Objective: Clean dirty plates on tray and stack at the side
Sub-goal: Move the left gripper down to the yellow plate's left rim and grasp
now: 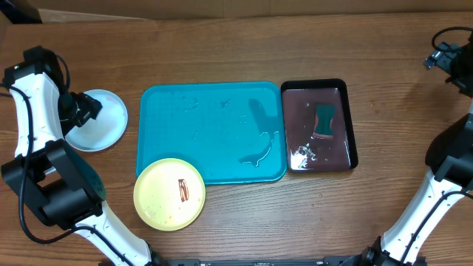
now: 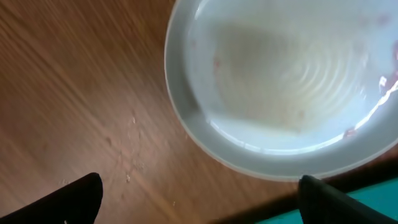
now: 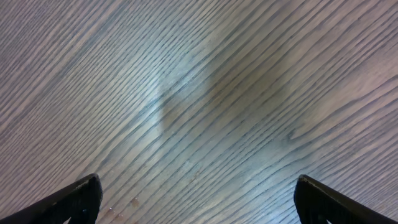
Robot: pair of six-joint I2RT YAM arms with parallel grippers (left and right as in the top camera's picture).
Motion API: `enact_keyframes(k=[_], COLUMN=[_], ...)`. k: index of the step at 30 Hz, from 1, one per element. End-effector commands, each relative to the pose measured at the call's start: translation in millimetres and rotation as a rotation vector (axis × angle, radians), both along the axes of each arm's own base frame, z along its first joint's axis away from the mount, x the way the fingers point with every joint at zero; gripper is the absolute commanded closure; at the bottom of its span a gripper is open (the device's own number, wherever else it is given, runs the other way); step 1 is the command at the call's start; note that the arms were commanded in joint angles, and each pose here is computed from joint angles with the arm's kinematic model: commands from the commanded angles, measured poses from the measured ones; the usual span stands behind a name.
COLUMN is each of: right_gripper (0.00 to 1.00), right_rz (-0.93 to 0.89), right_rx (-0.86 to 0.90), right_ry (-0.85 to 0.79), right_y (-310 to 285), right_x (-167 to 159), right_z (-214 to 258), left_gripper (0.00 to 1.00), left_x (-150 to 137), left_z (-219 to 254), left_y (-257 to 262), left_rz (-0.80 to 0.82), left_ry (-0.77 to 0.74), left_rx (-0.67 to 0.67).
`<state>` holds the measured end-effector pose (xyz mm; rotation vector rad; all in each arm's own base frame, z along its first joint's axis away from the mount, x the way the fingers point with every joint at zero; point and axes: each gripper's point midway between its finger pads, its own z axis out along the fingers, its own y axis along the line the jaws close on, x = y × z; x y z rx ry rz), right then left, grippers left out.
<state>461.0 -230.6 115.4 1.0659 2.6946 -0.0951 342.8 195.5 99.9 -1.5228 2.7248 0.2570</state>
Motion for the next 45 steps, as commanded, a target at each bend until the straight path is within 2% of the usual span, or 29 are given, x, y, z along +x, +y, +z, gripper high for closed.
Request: enact_keyframes(k=[1,6,12,16,19,20,21,25,30,33,40,45], right_gripper=[0.00,0.00,0.00,0.00,0.00,0.00,0.00,0.00,0.00,0.00,0.00,0.00], right_rz=[-0.002,-0.002,-0.002,-0.002,-0.002,-0.002,-0.002,-0.002,-0.002,-0.002,-0.003,-0.002], right_rx=[-0.025,-0.025,-0.025,-0.025,-0.025,-0.025,-0.025,-0.025,-0.025,-0.025,-0.025,-0.025], right_ry=[-0.040,-0.040,-0.040,-0.040,-0.040,-0.040,-0.040,-0.040,-0.040,-0.041,-0.040,-0.040], right_y=[-1,-1,-1,-1,-1,-1,-1,-1,-1,-1,-1,-1], right_x=[3,3,3,3,3,3,3,3,3,3,3,3], right_z=[19,19,19,19,19,19,19,19,19,19,19,19], left_gripper=[0.02,0.03,0.07,0.16,0.30,0.39,0.42,0.48,0.57,0.63,0.59,0.57], left_x=[-12,-42,-72,-105,-123,-127,-129,-142,-152,-154,-146,-133], left_z=[29,68,87,62,32,20,10,-32,-59,-63,-64,-64], left_y=[-14,-39,-89,-113,-112,-112,-113,-113,-111,-110,-122,-152], left_rz=[-0.041,-0.067,-0.180,-0.259,-0.207,-0.199,-0.197,-0.169,-0.145,-0.190,-0.290,-0.466], left_ry=[-0.031,-0.043,-0.167,-0.174,-0.153,-0.144,-0.136,-0.083,-0.036,-0.012,-0.045,-0.131], left_rx=[-0.042,-0.046,0.004,0.065,0.082,0.076,0.070,0.051,0.032,0.024,-0.050,-0.212])
